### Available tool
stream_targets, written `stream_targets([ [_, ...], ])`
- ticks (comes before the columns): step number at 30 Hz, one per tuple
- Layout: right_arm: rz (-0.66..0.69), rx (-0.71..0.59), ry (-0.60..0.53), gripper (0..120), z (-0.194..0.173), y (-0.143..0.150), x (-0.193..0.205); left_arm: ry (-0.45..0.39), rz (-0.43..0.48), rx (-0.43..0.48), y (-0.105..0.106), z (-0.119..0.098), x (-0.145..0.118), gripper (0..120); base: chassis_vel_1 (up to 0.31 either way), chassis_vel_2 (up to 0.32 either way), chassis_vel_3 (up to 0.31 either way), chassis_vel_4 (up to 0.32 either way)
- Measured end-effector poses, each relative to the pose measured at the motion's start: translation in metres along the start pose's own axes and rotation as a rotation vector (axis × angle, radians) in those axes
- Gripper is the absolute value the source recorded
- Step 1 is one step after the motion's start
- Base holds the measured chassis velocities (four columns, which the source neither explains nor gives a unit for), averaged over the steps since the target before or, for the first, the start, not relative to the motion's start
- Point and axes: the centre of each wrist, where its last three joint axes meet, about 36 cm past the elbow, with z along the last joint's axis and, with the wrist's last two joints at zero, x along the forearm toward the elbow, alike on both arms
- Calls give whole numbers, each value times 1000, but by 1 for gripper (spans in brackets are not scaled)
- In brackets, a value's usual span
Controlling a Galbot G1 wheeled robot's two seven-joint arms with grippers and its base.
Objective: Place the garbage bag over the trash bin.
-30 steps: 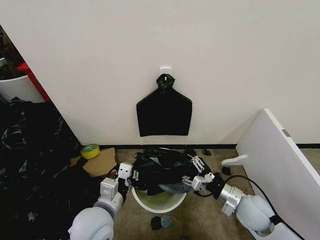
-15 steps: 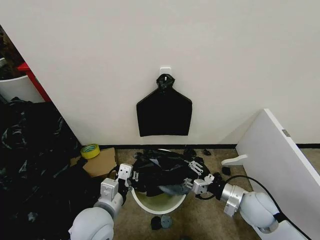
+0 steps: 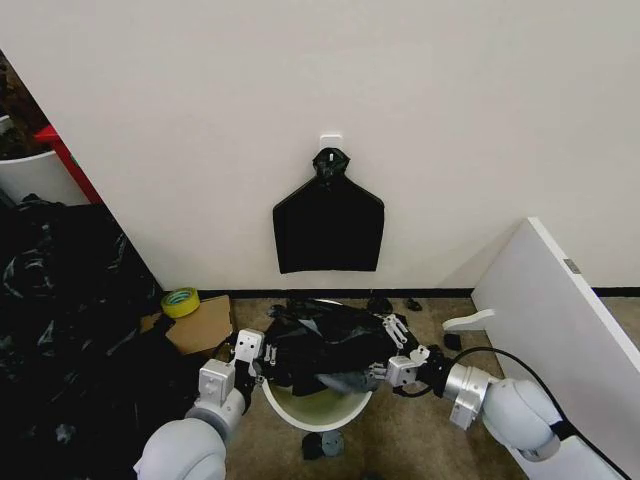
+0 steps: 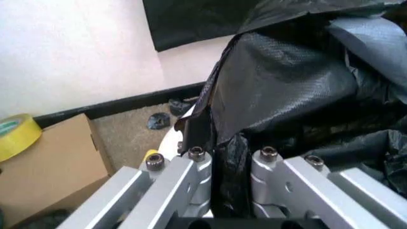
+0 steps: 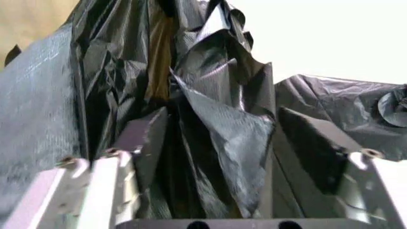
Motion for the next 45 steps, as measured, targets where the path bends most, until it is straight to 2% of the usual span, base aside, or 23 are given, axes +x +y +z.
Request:
stream_targets([
  [2, 1, -3, -2, 61, 0, 1, -1, -1, 2, 1, 0, 0, 1, 5, 0, 0, 0, 0],
  [8, 27, -35, -20, 36, -1, 1, -5, 1, 3, 0, -1, 0, 0, 5, 0, 0, 0, 0],
  [11, 40, -60, -28, 29, -2, 2, -7, 6, 3, 1, -1, 2, -1, 5, 0, 0, 0, 0],
  [17, 61, -202, -59, 2, -7, 7, -10, 23, 1, -9, -3, 8, -4, 5, 0, 0, 0, 0],
  [22, 85, -283, -46, 0, -4, 5, -12, 20, 6, -35, -6, 14, -1, 5, 0, 0, 0, 0],
  [28, 166, -393, 29, 0, 7, 1, -14, -8, 25, -84, -8, 25, 2, 5, 0, 0, 0, 0],
  [33, 220, -463, 107, 0, 20, -2, -14, -106, 79, -161, -4, 38, 1, 5, 0, 0, 0, 0],
  [39, 283, -517, 190, 0, 38, 1, -13, -182, 162, -196, 5, 38, 0, 5, 0, 0, 0, 0],
  [45, 307, -541, 204, 0, 57, 7, -11, -209, 170, -172, 12, 30, -1, 5, 0, 0, 0, 0],
])
